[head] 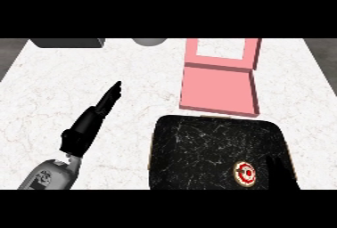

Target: Pick the cupcake from the tray and place it in the cardboard box

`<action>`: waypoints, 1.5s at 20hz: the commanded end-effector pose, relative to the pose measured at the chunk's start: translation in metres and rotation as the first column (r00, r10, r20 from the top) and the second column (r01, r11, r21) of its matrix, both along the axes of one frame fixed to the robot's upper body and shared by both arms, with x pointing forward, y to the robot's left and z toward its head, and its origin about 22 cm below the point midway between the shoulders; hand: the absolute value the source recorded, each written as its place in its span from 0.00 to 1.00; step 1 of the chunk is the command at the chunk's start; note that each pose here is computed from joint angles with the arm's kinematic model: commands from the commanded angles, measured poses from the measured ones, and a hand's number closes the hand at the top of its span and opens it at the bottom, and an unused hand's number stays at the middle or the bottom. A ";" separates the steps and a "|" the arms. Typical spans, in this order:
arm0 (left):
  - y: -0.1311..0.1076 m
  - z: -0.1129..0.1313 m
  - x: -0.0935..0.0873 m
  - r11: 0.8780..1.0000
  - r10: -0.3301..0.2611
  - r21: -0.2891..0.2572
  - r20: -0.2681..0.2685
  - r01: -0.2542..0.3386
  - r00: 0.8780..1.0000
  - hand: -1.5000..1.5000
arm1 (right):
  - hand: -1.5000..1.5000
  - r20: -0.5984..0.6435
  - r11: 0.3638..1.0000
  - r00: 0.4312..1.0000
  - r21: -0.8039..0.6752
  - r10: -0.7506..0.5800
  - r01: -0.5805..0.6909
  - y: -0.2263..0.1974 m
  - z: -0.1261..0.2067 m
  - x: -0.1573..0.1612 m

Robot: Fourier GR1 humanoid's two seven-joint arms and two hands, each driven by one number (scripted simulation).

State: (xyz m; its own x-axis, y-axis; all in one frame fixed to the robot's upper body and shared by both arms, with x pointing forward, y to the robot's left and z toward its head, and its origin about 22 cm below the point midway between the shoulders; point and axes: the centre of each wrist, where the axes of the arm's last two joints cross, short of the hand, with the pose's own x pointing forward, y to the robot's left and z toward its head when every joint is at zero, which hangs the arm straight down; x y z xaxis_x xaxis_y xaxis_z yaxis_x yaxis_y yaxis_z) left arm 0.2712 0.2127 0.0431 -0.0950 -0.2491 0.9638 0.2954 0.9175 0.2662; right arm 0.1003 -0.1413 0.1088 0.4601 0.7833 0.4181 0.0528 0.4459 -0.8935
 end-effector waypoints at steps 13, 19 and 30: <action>-0.001 -0.006 0.012 1.000 -0.002 0.011 -0.006 0.002 1.000 0.50 | 0.00 -0.149 0.992 0.981 -0.043 -0.127 0.122 0.014 -0.021 0.051; 0.014 -0.007 0.016 1.000 0.013 -0.002 -0.007 -0.013 1.000 0.50 | 0.00 -0.144 0.991 0.982 -0.075 -0.119 0.109 0.022 -0.038 0.059; -0.003 0.008 0.012 1.000 -0.002 0.007 0.002 0.002 1.000 0.50 | 0.00 -0.242 0.993 0.964 -0.063 -0.114 0.102 0.015 -0.046 0.067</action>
State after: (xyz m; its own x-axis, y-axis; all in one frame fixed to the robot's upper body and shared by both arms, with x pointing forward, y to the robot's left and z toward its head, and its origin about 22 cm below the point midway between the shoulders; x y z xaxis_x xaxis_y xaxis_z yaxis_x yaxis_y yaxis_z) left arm 0.2809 0.2052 0.0413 -0.0876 -0.2478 0.9648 0.2878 0.9210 0.2627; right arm 0.1562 -0.1282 0.0628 0.5528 0.7769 0.3014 -0.0812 0.4102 -0.9084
